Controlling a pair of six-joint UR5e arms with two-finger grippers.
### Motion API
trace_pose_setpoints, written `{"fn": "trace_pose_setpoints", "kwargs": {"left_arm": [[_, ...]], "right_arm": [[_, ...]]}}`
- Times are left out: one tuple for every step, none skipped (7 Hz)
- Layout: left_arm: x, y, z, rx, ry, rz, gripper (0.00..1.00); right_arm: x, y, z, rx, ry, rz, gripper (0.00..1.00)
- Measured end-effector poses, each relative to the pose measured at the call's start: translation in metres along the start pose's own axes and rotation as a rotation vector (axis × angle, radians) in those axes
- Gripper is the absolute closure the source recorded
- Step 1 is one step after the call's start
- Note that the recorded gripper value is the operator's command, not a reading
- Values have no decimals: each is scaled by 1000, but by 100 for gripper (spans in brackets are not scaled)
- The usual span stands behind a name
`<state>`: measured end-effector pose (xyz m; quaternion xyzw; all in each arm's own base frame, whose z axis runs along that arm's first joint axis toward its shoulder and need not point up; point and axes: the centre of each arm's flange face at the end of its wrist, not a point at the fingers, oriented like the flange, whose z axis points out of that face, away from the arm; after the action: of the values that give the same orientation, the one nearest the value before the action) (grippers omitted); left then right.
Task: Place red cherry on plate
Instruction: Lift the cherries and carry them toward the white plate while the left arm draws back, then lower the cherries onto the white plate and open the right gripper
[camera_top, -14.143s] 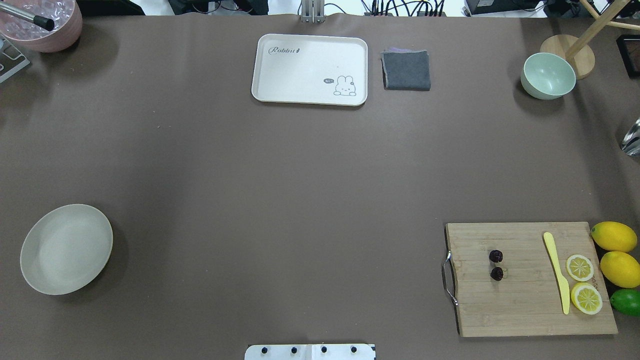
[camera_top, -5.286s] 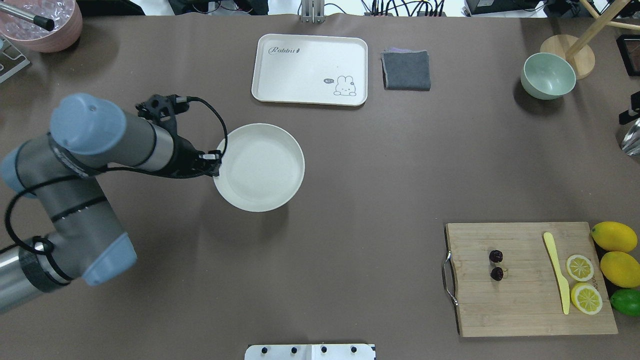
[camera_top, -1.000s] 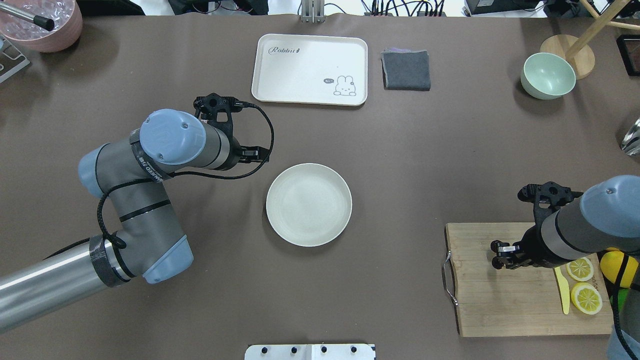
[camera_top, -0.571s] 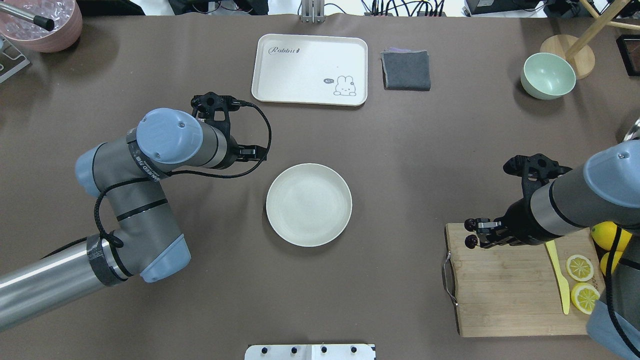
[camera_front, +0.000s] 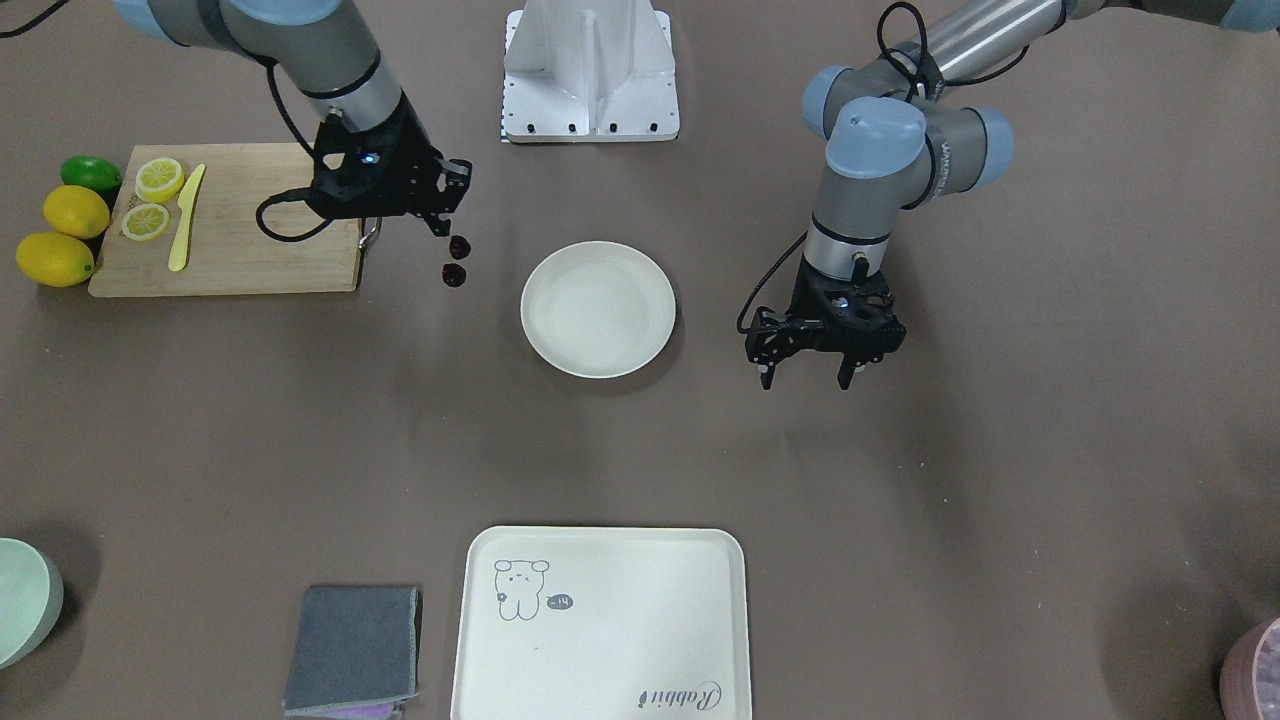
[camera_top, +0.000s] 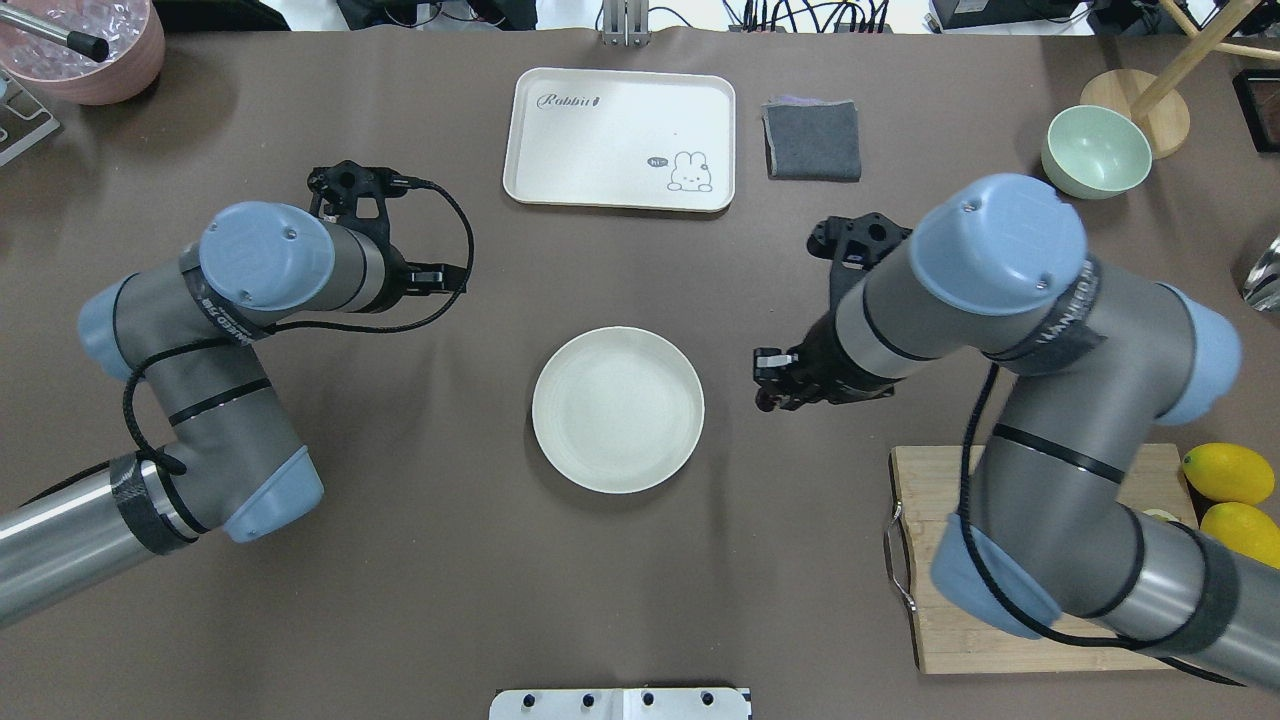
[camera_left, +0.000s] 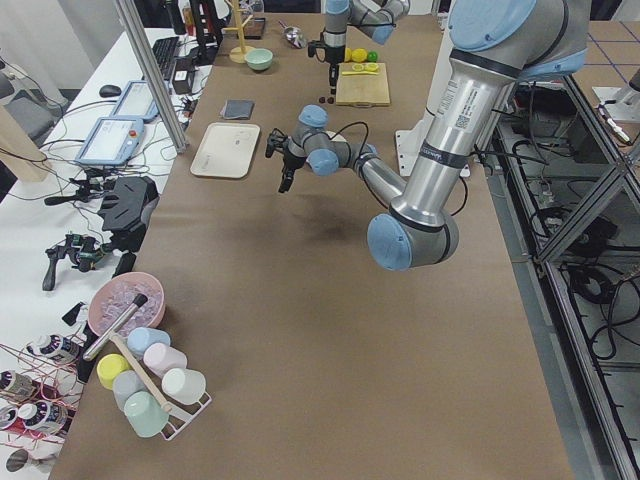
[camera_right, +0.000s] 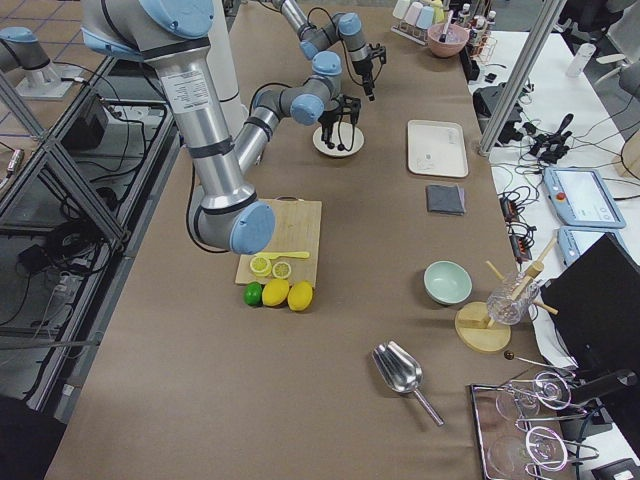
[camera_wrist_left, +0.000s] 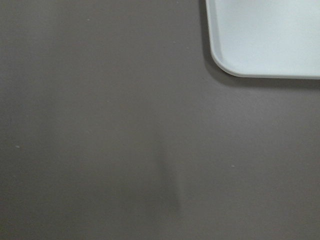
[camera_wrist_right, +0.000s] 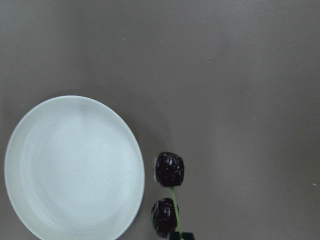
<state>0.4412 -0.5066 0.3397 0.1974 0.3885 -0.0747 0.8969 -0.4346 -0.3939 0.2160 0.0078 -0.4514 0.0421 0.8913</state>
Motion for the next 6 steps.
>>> {"fn": "trace_pose_setpoints", "kwargs": {"left_arm": [[-33,-13,-1,14,-32,36,2],[-62,-24,-5,25,-60,76,2],[-79,-32,-8,35,-78,90,2],[-90,-38,-11,32,-83,89,2],[-100,-40,-11,14,-82,85,2],[-109,-40,-11,-2,-83,85,2]], "right_arm": [[-39,-7,18,18,13,-11,100],[-71,-11,37,25,30,-18,100],[-92,-7,53,20,36,-30,100],[-105,2,70,17,33,-40,79],[-114,8,85,21,31,-39,1],[-121,11,94,22,33,-37,0]]}}
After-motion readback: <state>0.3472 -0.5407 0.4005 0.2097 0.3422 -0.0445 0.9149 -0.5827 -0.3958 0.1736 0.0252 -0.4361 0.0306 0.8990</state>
